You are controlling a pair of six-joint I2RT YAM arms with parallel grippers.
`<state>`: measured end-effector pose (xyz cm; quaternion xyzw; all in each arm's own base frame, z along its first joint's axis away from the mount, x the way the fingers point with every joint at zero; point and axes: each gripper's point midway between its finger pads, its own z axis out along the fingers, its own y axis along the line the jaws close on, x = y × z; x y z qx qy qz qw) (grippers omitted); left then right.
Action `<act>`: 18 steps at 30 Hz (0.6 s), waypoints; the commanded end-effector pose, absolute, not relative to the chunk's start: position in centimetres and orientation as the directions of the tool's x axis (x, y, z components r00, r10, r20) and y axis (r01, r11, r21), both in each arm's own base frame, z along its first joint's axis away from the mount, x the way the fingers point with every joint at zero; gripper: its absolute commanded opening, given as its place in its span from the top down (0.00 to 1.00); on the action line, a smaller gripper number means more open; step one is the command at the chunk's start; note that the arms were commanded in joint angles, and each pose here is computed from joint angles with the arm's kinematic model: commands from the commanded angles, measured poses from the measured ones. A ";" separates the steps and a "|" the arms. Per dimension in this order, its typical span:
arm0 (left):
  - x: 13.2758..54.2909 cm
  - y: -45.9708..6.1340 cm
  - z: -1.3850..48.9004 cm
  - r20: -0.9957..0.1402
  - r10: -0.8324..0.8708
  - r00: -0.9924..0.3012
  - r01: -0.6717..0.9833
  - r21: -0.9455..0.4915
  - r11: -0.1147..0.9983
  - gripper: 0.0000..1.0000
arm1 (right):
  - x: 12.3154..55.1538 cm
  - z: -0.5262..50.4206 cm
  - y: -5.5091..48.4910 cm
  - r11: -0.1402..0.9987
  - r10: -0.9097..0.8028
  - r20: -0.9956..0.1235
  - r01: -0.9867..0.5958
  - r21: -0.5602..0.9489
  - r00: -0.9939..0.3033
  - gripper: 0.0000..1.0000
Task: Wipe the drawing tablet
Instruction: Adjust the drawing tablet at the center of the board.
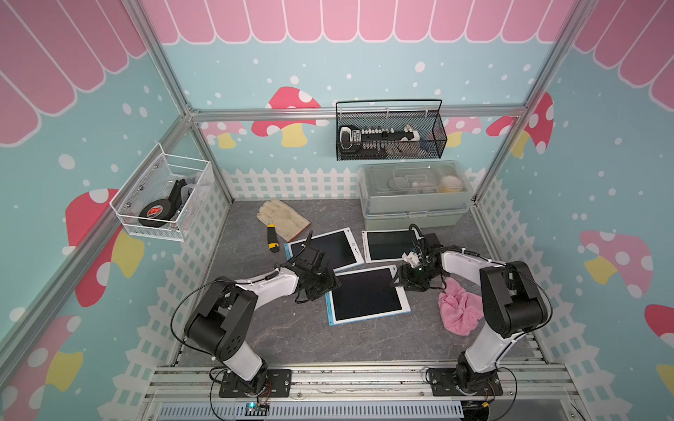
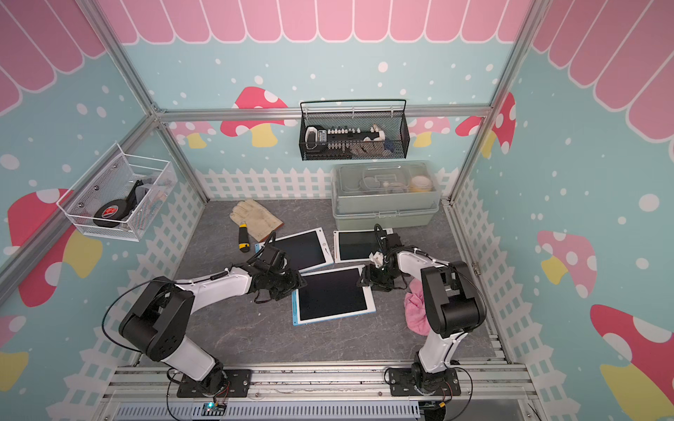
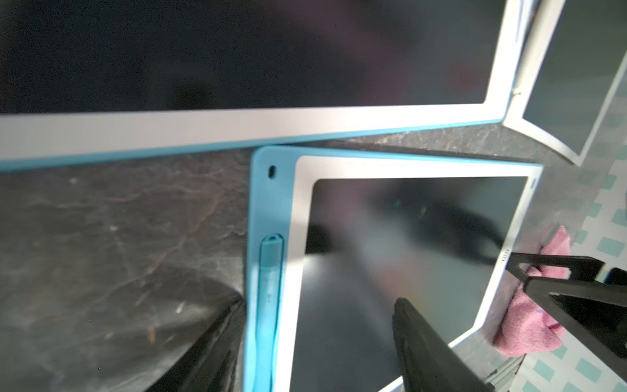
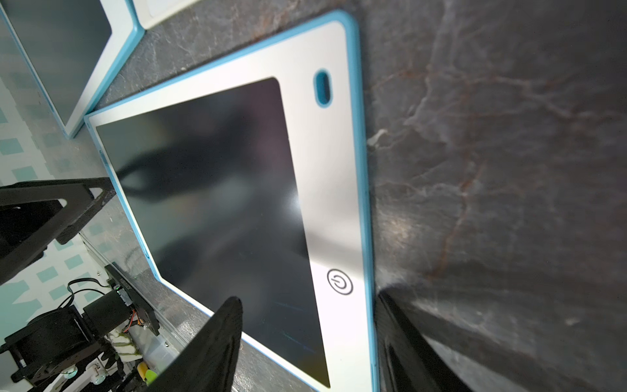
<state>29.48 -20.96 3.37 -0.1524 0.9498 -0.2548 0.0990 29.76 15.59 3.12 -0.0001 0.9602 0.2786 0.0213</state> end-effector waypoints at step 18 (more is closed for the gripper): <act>27.3 -24.1 2.5 -0.079 -0.354 -0.932 -0.253 -0.557 0.791 0.30 | 31.7 7.0 16.3 0.862 0.021 -0.119 -0.042 0.505 -0.993 0.37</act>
